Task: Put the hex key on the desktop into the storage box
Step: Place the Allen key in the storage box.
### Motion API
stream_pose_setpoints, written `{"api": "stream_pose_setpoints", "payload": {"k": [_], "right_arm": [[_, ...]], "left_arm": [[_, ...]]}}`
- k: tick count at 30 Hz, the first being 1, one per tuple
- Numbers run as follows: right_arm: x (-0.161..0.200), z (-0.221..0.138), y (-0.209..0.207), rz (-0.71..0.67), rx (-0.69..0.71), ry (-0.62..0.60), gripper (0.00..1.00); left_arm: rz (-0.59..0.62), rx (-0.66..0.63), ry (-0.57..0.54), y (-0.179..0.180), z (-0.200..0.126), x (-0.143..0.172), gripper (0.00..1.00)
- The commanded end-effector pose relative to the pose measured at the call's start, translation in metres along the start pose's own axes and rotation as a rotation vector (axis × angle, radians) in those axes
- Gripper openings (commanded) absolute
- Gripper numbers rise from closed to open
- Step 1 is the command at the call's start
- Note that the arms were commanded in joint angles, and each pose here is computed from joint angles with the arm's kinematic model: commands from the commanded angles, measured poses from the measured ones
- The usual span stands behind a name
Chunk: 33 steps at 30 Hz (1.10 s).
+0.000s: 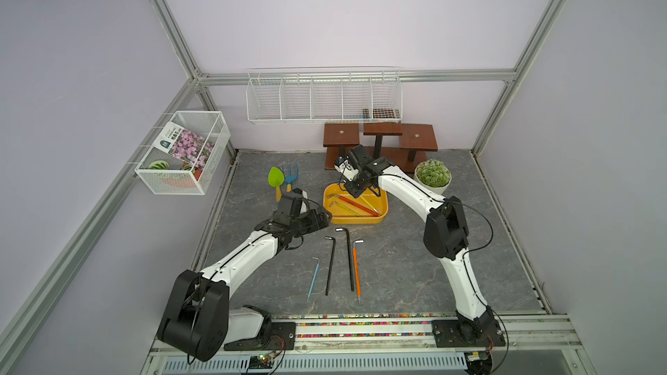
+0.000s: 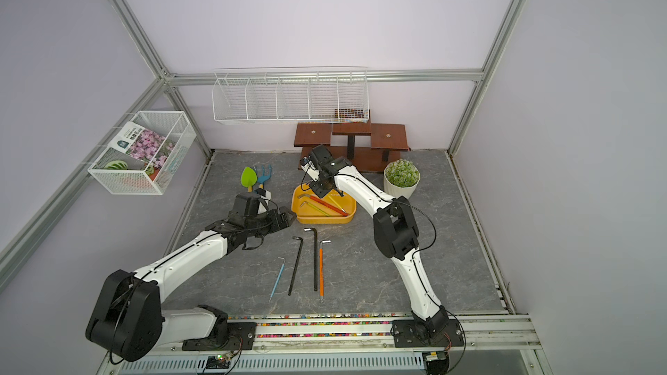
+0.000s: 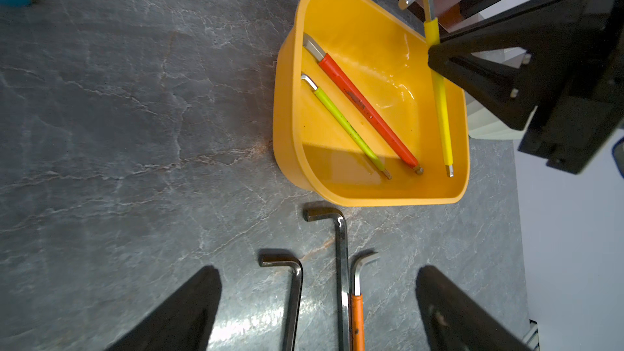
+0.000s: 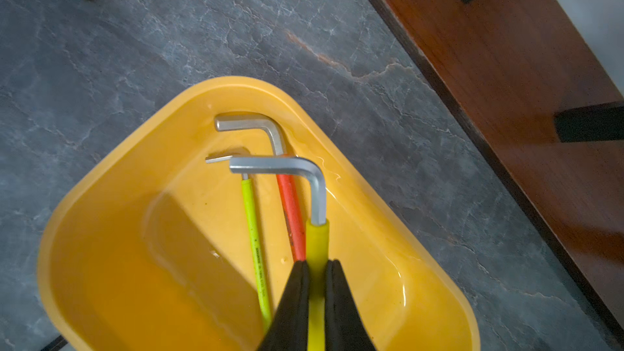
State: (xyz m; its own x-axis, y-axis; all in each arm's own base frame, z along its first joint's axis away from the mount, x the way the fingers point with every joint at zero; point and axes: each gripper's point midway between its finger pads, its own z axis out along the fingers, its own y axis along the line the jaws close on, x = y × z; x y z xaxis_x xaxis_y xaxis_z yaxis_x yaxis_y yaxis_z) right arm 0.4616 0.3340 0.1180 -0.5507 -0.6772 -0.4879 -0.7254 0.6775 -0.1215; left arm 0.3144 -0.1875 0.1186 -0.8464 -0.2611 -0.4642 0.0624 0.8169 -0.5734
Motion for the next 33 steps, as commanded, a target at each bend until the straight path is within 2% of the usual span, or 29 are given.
{"api": "stream_pose_setpoints", "payload": {"k": [1, 7, 13, 22, 28, 33], "right_arm": [[0.010, 0.008, 0.009, 0.006, -0.049, 0.030, 0.15], [0.018, 0.008, 0.015, 0.024, -0.076, 0.044, 0.29], [0.015, -0.008, 0.018, 0.046, -0.094, 0.010, 0.41], [0.015, -0.063, 0.032, 0.122, -0.161, -0.070, 0.49], [0.032, -0.095, 0.052, 0.198, -0.241, -0.139, 0.54], [0.052, -0.117, 0.064, 0.243, -0.239, -0.175, 0.56]], "left_arm": [[0.014, -0.006, 0.003, 0.003, -0.001, 0.004, 0.95], [0.001, -0.002, -0.006, 0.002, -0.005, 0.004, 0.95], [-0.008, 0.008, -0.016, -0.002, -0.011, 0.002, 0.95], [-0.002, -0.004, -0.060, -0.004, -0.031, -0.001, 0.95], [0.020, -0.008, -0.111, -0.004, -0.047, -0.004, 0.95], [0.018, -0.055, -0.142, 0.003, -0.058, -0.007, 0.96]]}}
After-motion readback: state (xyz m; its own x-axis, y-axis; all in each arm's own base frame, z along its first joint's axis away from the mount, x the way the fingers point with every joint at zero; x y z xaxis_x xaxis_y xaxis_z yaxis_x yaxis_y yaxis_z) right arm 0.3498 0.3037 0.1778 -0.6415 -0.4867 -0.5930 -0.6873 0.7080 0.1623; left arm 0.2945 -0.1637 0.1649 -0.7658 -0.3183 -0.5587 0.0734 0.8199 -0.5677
